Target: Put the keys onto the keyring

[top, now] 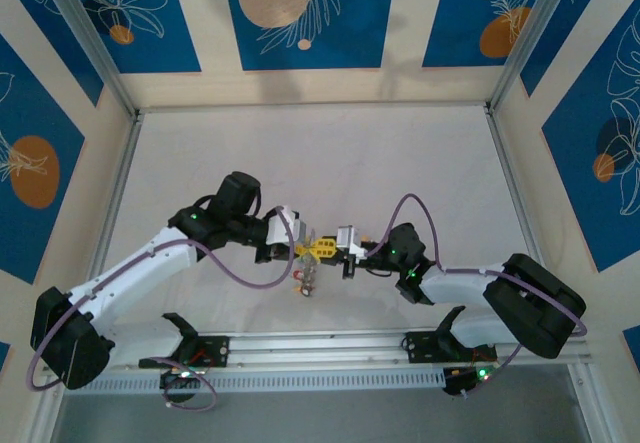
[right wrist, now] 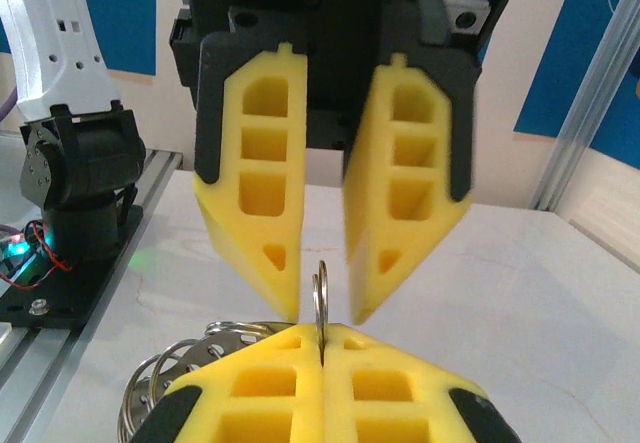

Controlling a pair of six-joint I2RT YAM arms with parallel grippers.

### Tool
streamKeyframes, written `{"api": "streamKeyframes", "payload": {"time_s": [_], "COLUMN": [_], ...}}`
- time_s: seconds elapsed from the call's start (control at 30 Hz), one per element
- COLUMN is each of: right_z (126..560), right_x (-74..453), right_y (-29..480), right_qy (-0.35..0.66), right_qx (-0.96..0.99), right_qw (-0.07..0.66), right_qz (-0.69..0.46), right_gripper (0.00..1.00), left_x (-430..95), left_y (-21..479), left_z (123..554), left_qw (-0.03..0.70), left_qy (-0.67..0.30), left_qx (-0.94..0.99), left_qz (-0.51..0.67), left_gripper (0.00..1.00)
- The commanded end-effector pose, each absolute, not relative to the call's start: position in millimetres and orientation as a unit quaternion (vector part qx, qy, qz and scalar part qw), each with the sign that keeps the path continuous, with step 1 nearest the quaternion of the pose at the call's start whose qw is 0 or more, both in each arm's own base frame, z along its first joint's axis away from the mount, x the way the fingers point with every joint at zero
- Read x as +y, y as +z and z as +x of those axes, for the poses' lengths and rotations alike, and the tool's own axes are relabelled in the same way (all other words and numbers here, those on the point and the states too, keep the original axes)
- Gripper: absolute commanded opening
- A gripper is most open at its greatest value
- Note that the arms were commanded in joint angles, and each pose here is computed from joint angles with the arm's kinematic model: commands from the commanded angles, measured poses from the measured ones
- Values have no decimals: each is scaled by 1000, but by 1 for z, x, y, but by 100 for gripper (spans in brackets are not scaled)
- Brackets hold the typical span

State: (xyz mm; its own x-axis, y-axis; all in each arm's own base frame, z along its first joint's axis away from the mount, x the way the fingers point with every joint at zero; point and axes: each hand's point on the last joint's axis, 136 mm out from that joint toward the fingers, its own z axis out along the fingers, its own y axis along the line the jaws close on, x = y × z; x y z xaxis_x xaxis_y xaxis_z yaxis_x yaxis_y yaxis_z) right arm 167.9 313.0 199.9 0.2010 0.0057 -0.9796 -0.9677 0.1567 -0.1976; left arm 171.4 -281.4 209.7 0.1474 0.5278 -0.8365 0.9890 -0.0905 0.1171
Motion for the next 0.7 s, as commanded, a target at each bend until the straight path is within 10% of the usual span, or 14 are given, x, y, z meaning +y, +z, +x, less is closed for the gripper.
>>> {"api": "streamKeyframes", "payload": {"time_s": [0.0, 0.67], "right_z": [168, 170], "right_x": [309, 311], "right_y": [218, 217], "right_qy": [413, 416], "right_qx": [451, 453], "right_qw": [622, 617], "right_qz": [-489, -490], "right_gripper": [0, 0], "left_x": [-282, -284], "left_y": [214, 221], "left_z": [162, 168], "left_qw": [344, 373], "left_qy": [-347, -338], "left_qx": [552, 550], "left_qz": [676, 667], "left_gripper": [15, 2]}}
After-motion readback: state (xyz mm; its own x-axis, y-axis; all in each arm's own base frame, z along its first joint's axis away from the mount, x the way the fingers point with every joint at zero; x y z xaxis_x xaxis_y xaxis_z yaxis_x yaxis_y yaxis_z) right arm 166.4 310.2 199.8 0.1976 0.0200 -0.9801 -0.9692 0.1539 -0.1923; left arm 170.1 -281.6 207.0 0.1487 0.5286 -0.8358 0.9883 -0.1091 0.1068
